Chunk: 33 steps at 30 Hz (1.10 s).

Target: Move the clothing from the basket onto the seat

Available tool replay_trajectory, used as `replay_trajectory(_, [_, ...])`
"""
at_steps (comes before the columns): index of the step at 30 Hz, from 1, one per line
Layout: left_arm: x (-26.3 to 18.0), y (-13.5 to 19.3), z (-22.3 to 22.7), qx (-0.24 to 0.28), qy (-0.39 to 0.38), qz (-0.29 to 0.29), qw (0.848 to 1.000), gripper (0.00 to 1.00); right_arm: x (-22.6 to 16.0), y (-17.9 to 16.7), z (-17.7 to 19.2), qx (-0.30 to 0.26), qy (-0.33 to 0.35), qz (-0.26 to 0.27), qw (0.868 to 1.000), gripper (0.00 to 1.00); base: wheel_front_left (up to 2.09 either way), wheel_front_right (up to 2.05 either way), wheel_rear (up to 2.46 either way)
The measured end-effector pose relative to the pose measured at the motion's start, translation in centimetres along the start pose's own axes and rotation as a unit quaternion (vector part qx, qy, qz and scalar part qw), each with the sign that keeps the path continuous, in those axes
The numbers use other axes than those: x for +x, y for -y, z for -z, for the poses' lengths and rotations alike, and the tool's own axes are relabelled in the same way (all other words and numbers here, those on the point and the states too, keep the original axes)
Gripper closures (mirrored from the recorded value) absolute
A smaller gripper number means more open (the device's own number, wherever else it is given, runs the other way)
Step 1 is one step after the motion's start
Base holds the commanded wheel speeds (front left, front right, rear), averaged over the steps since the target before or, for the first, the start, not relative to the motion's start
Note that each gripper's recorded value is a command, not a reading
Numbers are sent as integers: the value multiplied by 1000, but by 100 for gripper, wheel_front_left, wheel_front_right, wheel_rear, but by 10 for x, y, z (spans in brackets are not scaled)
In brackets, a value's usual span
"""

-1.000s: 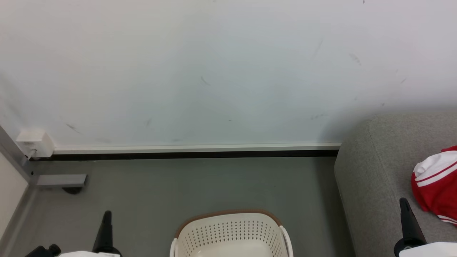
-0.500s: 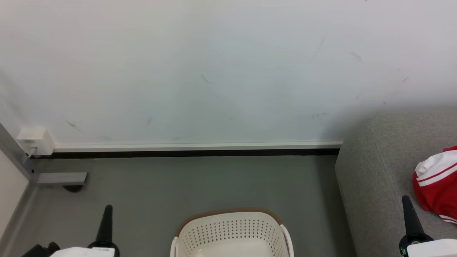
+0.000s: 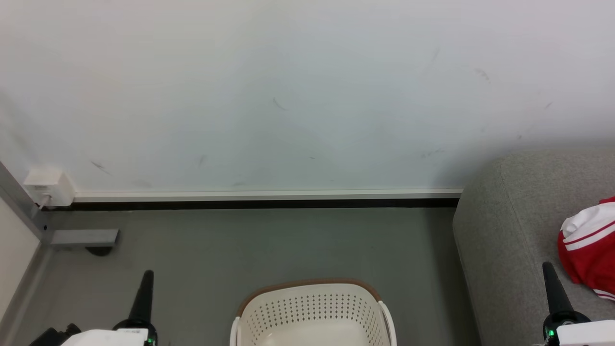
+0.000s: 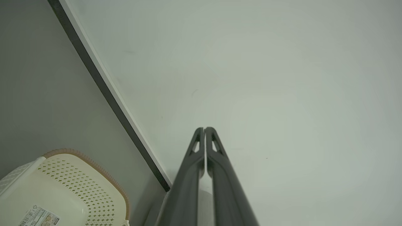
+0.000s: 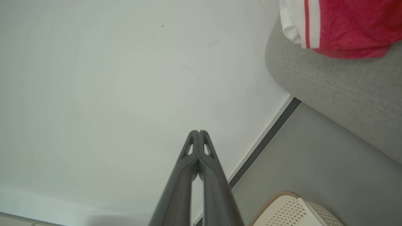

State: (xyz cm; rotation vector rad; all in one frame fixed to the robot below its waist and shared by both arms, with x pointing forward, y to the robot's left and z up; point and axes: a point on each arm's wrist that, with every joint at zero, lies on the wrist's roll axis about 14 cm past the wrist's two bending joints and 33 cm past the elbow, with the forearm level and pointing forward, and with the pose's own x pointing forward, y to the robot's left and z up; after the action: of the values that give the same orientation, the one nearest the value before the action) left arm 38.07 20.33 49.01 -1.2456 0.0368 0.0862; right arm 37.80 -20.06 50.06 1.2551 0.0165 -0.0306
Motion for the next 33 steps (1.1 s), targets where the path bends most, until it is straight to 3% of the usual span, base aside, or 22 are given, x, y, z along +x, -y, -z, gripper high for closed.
replay_trajectory(33, [5, 13, 0, -127, -14, 28, 991, 100, 8, -4, -1, 122, -4, -9, 992, 100, 0, 0, 0])
